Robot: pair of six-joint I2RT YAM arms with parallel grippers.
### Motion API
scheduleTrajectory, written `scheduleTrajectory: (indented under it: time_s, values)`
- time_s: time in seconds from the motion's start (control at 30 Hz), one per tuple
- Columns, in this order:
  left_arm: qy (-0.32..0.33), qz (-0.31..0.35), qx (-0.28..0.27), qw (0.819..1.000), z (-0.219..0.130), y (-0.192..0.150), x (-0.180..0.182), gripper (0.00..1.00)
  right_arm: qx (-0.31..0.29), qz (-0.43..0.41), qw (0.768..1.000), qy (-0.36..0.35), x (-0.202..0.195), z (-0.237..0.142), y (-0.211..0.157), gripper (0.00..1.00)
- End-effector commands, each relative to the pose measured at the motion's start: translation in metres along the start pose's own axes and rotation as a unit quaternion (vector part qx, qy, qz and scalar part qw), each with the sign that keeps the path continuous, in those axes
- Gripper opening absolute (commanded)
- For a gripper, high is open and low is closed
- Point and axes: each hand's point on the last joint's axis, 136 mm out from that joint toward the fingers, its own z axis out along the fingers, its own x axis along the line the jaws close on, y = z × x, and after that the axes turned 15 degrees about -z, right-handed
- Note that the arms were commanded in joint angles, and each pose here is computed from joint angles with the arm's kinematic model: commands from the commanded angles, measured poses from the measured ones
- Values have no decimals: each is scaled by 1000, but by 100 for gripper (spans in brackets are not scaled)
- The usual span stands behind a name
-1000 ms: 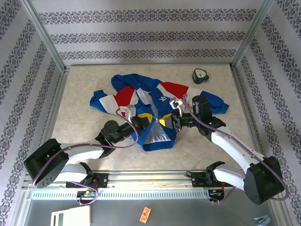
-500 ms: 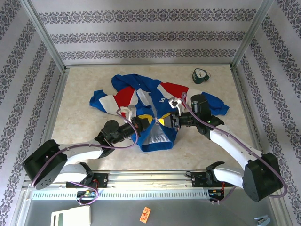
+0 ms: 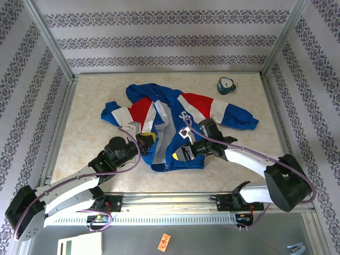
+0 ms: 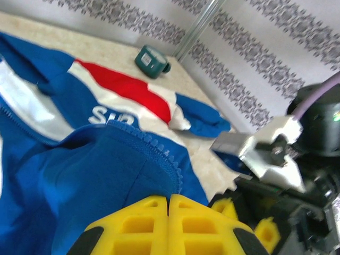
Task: Zip up the jacket
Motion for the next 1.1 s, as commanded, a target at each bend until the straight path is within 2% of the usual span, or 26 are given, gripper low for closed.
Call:
scheduleTrajectory:
  time_s: [0.0, 0.13, 0.27, 0.37, 0.77, 0.87, 1.03, 1.07]
  values:
    - [19, 6, 58, 998, 0, -26, 17, 0, -30, -12, 999, -10, 7, -10, 20, 46]
    - [-18, 11, 96, 995, 5, -39, 4, 0, -58, -7, 998, -11, 16, -18, 42, 46]
    - [-45, 12, 119, 992, 8, -47, -5, 0, -74, 19, 997, -7, 18, -18, 61, 40]
    - [-58, 12, 125, 990, 8, -49, -8, 0, -72, 39, 997, 2, 18, -12, 70, 37]
    - [-79, 4, 136, 988, 8, -55, -13, 0, -63, 72, 994, 43, 18, 15, 81, 36]
    - [-78, 4, 137, 988, 8, -55, -13, 0, -56, 79, 994, 46, 17, 19, 78, 29]
    - [-73, 2, 137, 988, 8, -55, -11, 0, -56, 81, 994, 53, 21, 19, 81, 0]
    - [-65, -2, 135, 989, 8, -53, -10, 0, -57, 83, 994, 49, 22, 18, 83, 0]
